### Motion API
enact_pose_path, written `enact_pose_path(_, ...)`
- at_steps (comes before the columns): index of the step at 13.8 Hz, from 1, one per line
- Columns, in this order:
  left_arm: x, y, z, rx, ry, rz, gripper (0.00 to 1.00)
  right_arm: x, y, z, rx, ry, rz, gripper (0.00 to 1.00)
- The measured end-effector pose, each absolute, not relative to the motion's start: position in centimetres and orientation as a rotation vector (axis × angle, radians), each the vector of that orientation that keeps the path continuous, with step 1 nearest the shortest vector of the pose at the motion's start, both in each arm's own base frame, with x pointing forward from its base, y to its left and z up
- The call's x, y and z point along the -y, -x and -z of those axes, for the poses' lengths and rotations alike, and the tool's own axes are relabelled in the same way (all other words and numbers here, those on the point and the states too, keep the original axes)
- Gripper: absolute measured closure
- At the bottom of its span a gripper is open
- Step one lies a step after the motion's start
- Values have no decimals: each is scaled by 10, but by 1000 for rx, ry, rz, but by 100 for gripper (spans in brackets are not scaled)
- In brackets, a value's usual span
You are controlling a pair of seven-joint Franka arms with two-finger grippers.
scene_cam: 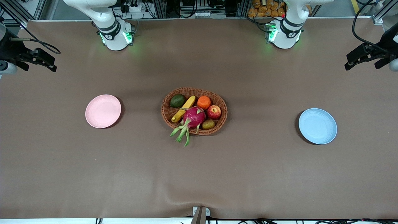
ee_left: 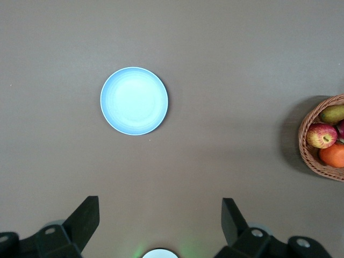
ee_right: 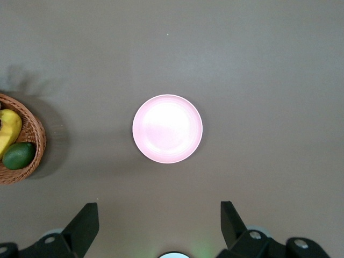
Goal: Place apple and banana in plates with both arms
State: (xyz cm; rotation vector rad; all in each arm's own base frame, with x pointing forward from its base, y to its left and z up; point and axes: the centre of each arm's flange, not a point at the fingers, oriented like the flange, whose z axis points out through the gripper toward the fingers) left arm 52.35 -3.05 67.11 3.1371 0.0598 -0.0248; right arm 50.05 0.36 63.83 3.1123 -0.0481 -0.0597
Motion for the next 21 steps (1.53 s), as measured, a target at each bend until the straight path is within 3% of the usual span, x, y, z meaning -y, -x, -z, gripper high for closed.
enact_pose_path(5, 32, -524, -670, -57, -3136, 27, 0, -5, -502, -668, -46, -3114, -20, 0)
enact_pose_path(10, 32, -527, -663, -58, -3136, 49, 0, -2, -516, -655, -41, -3114, 17, 0)
enact_pose_path(21, 32, -529, -661, -57, -3137, 59, 0, -8, -514, -663, -67, -3113, 26, 0)
